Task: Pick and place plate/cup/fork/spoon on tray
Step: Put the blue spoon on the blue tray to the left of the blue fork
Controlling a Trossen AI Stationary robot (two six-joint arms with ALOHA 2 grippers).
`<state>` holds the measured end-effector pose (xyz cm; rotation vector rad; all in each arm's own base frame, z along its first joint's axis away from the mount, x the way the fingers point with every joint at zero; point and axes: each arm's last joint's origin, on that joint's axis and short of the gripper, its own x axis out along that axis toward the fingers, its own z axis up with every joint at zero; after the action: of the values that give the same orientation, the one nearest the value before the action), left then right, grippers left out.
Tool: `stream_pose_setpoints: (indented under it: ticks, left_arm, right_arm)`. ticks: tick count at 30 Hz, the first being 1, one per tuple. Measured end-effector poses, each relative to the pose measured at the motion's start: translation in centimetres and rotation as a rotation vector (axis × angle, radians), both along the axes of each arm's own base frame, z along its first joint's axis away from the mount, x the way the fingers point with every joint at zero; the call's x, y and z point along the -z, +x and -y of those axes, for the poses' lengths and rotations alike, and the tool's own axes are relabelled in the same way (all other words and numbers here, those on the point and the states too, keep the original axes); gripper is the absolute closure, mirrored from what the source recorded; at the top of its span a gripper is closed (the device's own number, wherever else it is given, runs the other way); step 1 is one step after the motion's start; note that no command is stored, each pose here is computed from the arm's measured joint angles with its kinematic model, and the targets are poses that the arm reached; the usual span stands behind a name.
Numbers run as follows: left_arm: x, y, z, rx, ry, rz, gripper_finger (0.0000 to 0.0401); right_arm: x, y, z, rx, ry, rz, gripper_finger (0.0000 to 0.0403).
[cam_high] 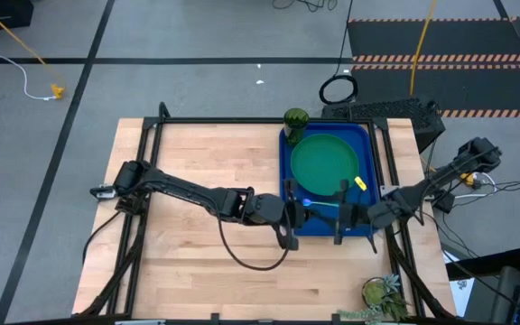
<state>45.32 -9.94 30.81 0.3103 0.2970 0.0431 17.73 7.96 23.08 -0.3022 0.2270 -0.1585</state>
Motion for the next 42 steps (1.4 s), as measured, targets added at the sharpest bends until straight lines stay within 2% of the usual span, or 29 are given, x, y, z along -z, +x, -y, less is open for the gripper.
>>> stream_pose_setpoints:
  ticks: [6,13,17,23,29,34,39,42]
  left_arm:
    - [-0.1,0.0,-0.1,-0.048,-0.06,0.019,0.0391]
    - [-0.1,0.0,0.0,-0.049,-0.052,0.021,0.0385]
    - [-0.2,0.0,0.0,-0.05,-0.06,0.027,0.0381]
    - [0.0,-0.1,0.1,-0.045,-0.058,-0.003,0.0368]
    - [0.6,-1.3,0.1,-0.068,-0.072,-0.145,0.0292]
    - [0.7,-3.8,-0.3,-0.177,-0.105,-0.342,0.0247]
    - [1.4,-6.0,-0.3,-0.294,-0.107,-0.514,0.0246]
    - [1.1,-6.6,-0.4,-0.357,-0.102,-0.521,0.0256]
  right_arm:
    - [0.0,0.0,0.0,0.01,-0.002,0.0,0.0268]
    - [-0.3,-0.2,0.0,-0.027,0.031,0.014,0.0348]
    - [-0.6,-0.5,0.1,-0.035,0.055,0.03,0.0379]
    - [-0.7,-0.8,0.2,-0.042,0.086,0.031,0.0377]
    - [-0.8,-1.0,0.4,-0.014,0.11,0.031,0.0379]
    - [-0.8,-1.3,0.9,0.001,0.108,0.019,0.0378]
    - [-0.5,-0.9,2.2,0.05,0.125,-0.053,0.0377]
    - [-1.2,0.0,3.1,0.047,0.161,-0.141,0.0377]
